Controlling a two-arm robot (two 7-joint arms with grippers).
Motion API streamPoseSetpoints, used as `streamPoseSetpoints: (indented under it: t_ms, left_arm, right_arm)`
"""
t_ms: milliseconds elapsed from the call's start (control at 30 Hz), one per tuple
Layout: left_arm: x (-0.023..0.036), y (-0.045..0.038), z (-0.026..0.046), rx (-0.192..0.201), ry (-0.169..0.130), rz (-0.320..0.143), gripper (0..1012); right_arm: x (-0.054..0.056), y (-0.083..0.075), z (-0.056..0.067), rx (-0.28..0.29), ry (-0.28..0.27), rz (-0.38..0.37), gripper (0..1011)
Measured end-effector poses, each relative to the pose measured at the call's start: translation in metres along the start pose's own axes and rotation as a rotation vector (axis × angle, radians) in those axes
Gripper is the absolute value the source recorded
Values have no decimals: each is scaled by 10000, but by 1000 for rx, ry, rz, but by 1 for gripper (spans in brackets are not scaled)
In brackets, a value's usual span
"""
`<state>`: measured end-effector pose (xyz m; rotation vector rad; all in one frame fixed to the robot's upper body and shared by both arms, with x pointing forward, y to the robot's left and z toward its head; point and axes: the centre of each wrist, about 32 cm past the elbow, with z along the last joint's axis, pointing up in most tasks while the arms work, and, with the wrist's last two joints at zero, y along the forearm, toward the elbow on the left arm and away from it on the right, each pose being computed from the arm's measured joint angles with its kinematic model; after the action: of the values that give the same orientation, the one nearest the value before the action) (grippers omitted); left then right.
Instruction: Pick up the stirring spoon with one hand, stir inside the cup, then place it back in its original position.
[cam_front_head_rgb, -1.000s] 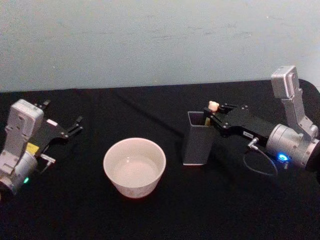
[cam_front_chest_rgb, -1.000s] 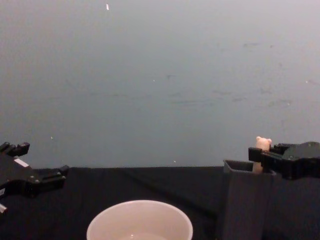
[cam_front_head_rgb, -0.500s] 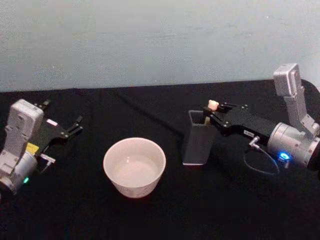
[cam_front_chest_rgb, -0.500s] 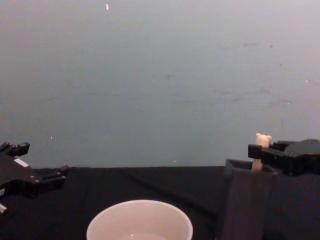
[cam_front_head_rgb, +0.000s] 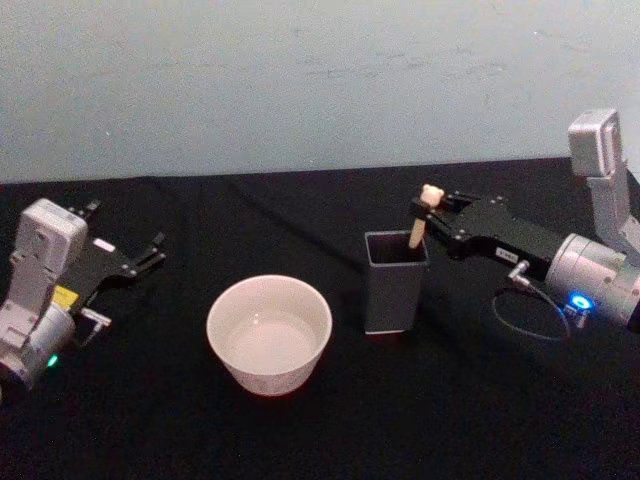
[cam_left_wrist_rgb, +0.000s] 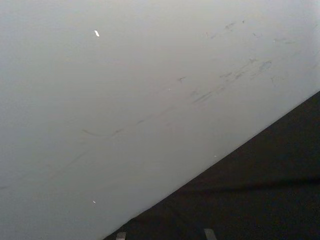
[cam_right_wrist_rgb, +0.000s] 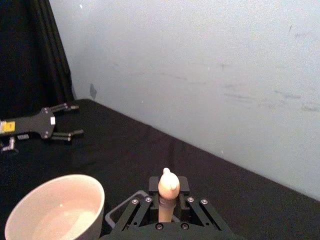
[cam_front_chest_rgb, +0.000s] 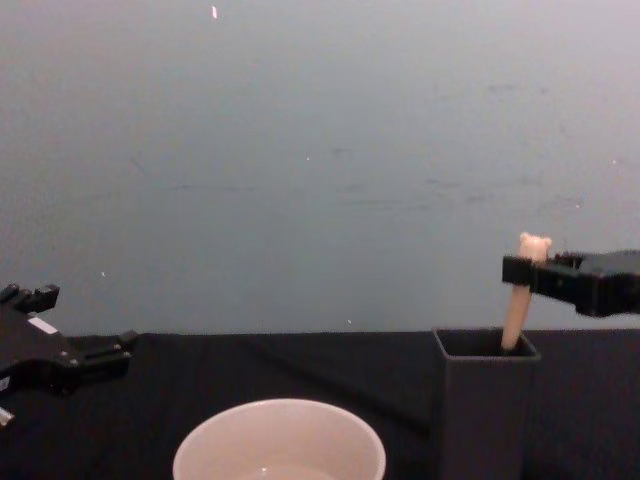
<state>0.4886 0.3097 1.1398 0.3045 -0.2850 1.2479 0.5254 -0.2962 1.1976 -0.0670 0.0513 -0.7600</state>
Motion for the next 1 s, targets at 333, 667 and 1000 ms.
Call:
streamPoseSetpoints:
  t_ms: [333, 667, 1000]
  left_arm:
    - [0, 0, 0, 0, 0, 0, 1001]
    - [0, 0, 0, 0, 0, 0, 1001]
    - [0, 0, 0, 0, 0, 0, 1001]
  right_arm:
    - [5, -41, 158, 47, 4, -3, 214]
    - [4, -22, 362, 107, 6, -8, 214]
    - [-21, 26, 562, 190, -1, 8, 214]
